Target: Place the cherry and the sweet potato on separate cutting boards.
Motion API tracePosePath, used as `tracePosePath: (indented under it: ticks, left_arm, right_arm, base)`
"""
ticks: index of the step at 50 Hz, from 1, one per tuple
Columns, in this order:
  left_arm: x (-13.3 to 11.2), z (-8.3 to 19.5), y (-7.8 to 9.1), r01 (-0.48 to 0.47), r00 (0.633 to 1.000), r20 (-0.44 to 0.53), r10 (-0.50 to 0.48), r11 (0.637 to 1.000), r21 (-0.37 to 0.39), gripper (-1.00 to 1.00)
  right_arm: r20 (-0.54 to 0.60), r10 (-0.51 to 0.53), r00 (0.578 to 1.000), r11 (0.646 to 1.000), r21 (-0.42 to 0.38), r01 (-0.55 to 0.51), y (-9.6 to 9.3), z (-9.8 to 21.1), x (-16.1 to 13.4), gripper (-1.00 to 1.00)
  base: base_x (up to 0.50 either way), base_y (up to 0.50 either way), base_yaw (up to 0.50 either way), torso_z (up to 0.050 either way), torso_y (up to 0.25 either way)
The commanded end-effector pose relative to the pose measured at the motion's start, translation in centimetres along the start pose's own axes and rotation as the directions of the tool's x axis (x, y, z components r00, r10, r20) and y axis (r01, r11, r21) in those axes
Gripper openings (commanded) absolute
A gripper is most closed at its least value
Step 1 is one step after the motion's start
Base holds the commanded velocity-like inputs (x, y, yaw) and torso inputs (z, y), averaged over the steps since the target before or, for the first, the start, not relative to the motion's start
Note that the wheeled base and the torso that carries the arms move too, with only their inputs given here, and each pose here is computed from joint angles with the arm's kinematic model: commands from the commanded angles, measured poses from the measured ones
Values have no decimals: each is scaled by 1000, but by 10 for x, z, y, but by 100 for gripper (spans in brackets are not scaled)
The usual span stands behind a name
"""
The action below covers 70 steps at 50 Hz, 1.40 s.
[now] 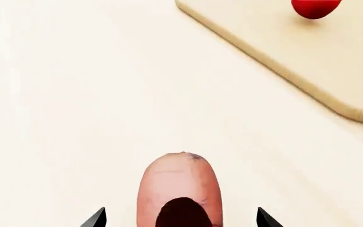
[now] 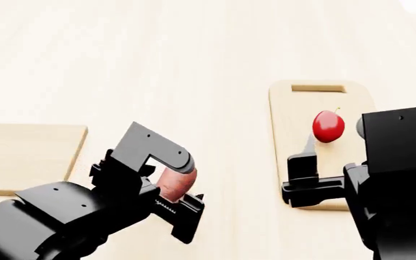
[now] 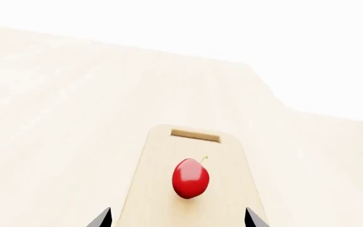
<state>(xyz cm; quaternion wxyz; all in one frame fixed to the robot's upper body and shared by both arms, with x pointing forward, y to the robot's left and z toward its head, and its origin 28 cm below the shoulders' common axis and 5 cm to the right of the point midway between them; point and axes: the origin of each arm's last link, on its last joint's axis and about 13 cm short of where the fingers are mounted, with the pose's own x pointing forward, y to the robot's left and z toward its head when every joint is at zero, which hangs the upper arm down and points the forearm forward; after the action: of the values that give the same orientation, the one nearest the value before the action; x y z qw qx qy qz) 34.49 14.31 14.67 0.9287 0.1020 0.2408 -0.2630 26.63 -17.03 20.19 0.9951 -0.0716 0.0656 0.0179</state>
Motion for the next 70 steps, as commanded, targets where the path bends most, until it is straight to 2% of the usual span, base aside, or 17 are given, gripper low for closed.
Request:
tracePosePath:
  ticks: [1, 6, 7, 16, 29, 33, 35, 40, 41, 43, 46, 47, 48, 51, 55, 64, 70]
  left_arm:
    - [10, -9, -3, 29, 999, -24, -30, 1000, -8, 100]
    - [10, -9, -4, 23, 999, -28, -23, 1000, -5, 100]
    - [9, -9, -4, 24, 999, -28, -24, 1000, -6, -100]
    - [2, -3, -6, 18, 1000, -3, -18, 1000, 7, -100]
    - [-12, 9, 19, -76, 995, 64, 77, 997, -21, -100]
    - [-20, 15, 38, -143, 985, 89, 147, 988, -50, -100]
    - [-21, 12, 47, -181, 979, 87, 182, 983, -23, -100]
    - [-27, 12, 67, -251, 961, 98, 258, 965, -77, -100]
    - [-29, 11, 70, -264, 959, 95, 267, 964, -45, -100]
    - [-32, 9, 75, -286, 954, 81, 289, 957, -39, -100]
    - [-34, 7, 85, -335, 938, 67, 340, 939, -76, -100]
    - [-36, 2, 89, -340, 938, 57, 342, 940, -42, -100]
    - [-36, 1, 92, -348, 935, 52, 351, 936, -52, -100]
    - [-43, 4, 108, -401, 913, 41, 406, 911, -93, -100]
    - [-48, 5, 129, -472, 880, 18, 474, 879, -72, -100]
    - [-59, 3, 153, -559, 828, -31, 559, 822, -107, -100]
    - [-59, -7, 165, -590, 807, -74, 586, 799, -114, -100]
  right_arm:
    - [-1, 15, 1000, 1000, 15, -15, 1, -5, -3, 100]
    - [3, 20, 1000, 1000, 22, -21, 2, -5, -4, 100]
    - [4, 23, 1000, 1000, 21, -23, 2, -4, -4, 100]
    - [8, 25, 1000, 999, 23, -25, 3, -4, -5, 100]
    - [13, 51, 999, 998, 23, -52, 11, -8, -9, 100]
    - [0, 61, 998, 998, 21, -61, 13, -14, -10, 100]
    - [2, 60, 998, 998, 19, -60, 14, -15, -11, 100]
    - [10, 73, 997, 997, 16, -73, 19, -17, -17, 100]
    - [11, 81, 997, 997, 8, -81, 20, -18, -15, 100]
    - [4, 89, 996, 996, 5, -89, 21, -19, -15, 100]
    - [5, 91, 996, 996, 5, -91, 20, -19, -16, 100]
    - [3, 93, 996, 996, 6, -93, 21, -19, -16, 100]
    - [1, 96, 995, 995, 6, -96, 21, -19, -16, 100]
    - [0, 101, 995, 995, 4, -101, 21, -16, -17, 100]
    - [14, 102, 995, 995, 1, -102, 21, -10, -16, 100]
    - [35, 105, 994, 994, 14, -106, 22, -3, -20, 100]
    - [43, 114, 993, 993, 17, -115, 23, -1, -19, 100]
  base:
    - [0, 0, 0, 0, 0]
    - [0, 0, 0, 0, 0]
    - [0, 0, 0, 0, 0]
    - [0, 0, 0, 0, 0]
    - [0, 0, 0, 0, 0]
    - [0, 0, 0, 0, 0]
    - [0, 0, 0, 0, 0]
    - [0, 0, 0, 0, 0]
    - [0, 0, 0, 0, 0]
    - [0, 0, 0, 0, 0]
    - [0, 0, 0, 0, 0]
    - [0, 0, 0, 0, 0]
    - [0, 0, 0, 0, 0]
    - [0, 0, 0, 0, 0]
    - [0, 0, 0, 0, 0]
    - [0, 0, 0, 0, 0]
    - [0, 0, 0, 0, 0]
